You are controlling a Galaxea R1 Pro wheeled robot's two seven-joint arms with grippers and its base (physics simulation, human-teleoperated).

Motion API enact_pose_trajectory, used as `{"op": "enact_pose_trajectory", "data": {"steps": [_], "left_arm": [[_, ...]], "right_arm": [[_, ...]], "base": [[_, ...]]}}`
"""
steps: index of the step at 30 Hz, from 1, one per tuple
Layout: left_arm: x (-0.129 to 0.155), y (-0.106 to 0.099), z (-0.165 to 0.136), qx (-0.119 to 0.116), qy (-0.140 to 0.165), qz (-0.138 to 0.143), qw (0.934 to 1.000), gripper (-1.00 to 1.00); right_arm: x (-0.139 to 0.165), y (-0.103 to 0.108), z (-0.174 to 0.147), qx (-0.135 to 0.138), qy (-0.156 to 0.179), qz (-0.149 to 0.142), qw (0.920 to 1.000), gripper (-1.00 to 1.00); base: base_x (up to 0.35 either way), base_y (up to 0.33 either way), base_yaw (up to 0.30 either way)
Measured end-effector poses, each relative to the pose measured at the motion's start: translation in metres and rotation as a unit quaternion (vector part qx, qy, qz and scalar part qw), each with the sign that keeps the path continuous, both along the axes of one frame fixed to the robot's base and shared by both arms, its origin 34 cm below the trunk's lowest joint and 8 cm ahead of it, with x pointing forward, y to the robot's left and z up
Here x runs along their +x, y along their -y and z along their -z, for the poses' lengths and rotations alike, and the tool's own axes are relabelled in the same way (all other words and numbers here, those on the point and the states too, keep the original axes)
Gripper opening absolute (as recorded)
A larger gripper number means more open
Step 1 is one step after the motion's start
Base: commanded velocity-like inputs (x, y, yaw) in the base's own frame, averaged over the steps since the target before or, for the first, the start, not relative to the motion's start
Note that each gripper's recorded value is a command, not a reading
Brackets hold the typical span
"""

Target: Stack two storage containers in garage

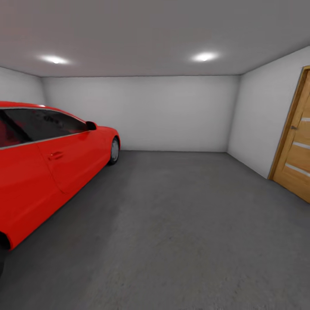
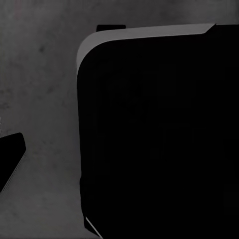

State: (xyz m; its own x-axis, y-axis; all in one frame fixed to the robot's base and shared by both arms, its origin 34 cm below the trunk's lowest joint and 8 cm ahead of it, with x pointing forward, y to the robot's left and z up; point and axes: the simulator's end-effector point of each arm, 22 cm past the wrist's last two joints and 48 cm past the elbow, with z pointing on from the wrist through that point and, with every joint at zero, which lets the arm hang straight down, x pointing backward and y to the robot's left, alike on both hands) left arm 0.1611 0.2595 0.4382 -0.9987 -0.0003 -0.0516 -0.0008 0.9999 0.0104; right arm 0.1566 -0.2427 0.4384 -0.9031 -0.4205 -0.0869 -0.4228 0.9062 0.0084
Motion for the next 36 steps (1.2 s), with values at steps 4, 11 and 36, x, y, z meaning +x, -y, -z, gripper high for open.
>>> {"op": "enact_pose_trajectory", "data": {"steps": [4,11,36], "left_arm": [[0.0006,0.0000,0.0000,0.000,0.001,0.000,1.0000,1.00],[0.0015,0.0000,-0.0001,0.000,0.002,-0.001,1.0000,1.00],[0.0050,0.0000,-0.0003,0.000,0.007,-0.001,1.0000,1.00]], "right_arm": [[0.0004,0.0001,0.0000,0.000,0.001,0.000,1.0000,1.00],[0.0008,0.0011,0.0000,-0.001,0.001,0.000,1.0000,1.00],[0.0040,0.0013,-0.0002,-0.001,0.005,0.000,1.0000,1.00]], "base": [[0.000,0.000,-0.280],[0.000,0.000,-0.280],[0.000,0.000,-0.280]]}}
